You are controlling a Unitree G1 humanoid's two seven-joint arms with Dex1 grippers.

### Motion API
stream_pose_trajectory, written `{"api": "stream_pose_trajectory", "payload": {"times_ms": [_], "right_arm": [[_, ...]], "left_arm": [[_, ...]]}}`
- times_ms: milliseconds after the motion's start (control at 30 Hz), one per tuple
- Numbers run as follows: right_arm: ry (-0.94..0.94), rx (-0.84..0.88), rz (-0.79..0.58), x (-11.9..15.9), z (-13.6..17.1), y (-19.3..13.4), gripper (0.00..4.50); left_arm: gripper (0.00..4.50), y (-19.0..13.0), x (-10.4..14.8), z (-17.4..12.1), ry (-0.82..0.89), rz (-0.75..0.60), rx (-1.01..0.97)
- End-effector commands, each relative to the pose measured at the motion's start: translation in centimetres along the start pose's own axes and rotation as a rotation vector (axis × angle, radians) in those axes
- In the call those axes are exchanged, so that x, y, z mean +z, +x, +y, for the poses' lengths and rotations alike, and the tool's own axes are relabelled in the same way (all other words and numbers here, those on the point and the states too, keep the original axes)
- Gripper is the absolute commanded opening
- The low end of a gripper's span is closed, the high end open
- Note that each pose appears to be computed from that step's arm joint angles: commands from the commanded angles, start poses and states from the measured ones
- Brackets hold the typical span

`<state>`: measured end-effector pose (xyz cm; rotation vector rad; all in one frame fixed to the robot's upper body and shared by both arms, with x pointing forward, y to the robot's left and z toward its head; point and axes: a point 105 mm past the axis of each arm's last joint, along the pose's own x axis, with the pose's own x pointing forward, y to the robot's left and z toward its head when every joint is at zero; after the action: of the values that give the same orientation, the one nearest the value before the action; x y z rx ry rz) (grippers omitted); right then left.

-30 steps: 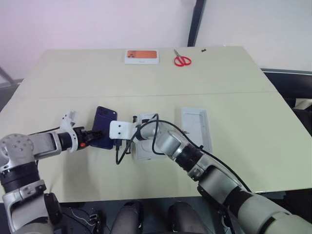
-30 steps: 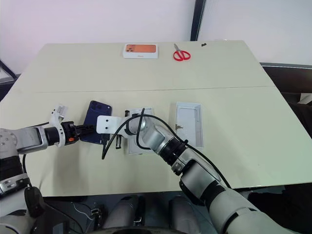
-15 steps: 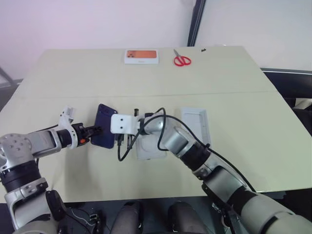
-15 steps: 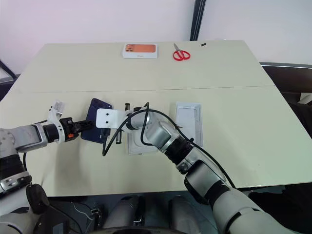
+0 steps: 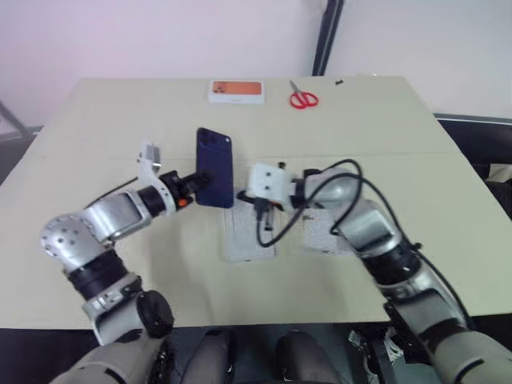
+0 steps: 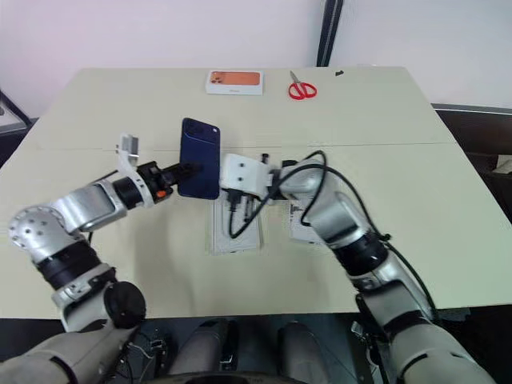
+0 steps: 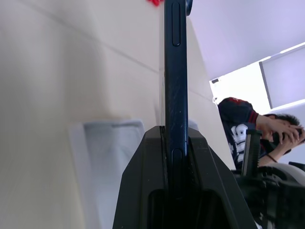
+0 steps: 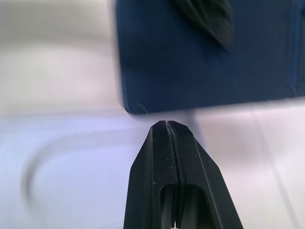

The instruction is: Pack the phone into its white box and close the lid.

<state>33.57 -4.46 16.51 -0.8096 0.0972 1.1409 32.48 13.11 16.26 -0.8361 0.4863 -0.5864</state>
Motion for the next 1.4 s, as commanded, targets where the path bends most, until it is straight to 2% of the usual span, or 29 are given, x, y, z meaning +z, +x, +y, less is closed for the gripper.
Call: {"api": "stream_pose_trajectory", "payload": {"times_ms": [33, 167, 333, 700, 733, 767, 933, 1033, 1200, 1300, 1400], "right_arm": [[-0.021, -0.048, -0.011, 0.2, -1.2, -1.5, 0.0], [-0.002, -0.075, 0.036, -1.3, -1.7, -2.3, 0.0], [-0.002, -0.078, 0.055, -2.0, -1.9, -2.3, 0.0], [-0.001, -0.077, 0.059, -2.3, -1.8, -1.8, 0.0], [-0.001, -0.077, 0.059, -2.3, -1.8, -1.8, 0.0], [-0.001, -0.077, 0.059, -2.3, -1.8, -1.8, 0.0], [0.0, -0.077, 0.058, -2.3, -1.8, -1.8, 0.0], [0.0, -0.077, 0.058, -2.3, -1.8, -1.8, 0.0], [-0.001, -0.079, 0.059, -2.3, -1.9, -1.8, 0.0], [-0.002, -0.078, 0.06, -2.4, -2.0, -1.8, 0.0], [-0.005, -0.077, 0.059, -2.3, -2.1, -1.7, 0.0]], "left_arm": [[0.06, -0.4, -0.6, -0.8, 0.031, -0.014, 0.016], [0.06, -0.1, -2.6, -1.0, -0.055, 0.024, 0.022], [0.06, -0.3, -4.0, -1.4, -0.144, 0.085, 0.056], [0.06, 0.2, -6.3, -1.9, -0.163, 0.133, 0.067], [0.99, 0.2, -6.4, -1.8, -0.159, 0.135, 0.075], [1.3, 0.1, -6.4, -1.7, -0.156, 0.136, 0.079], [3.7, -0.6, -5.8, -1.3, -0.09, 0.143, 0.095], [3.7, -1.2, -5.5, -1.7, -0.028, 0.15, 0.062], [3.7, -3.7, -5.4, -1.5, 0.166, 0.247, 0.063], [3.7, -5.0, -4.4, -1.1, 0.248, 0.27, 0.087], [3.7, -5.9, -2.0, -1.4, 0.388, 0.237, 0.09]]}}
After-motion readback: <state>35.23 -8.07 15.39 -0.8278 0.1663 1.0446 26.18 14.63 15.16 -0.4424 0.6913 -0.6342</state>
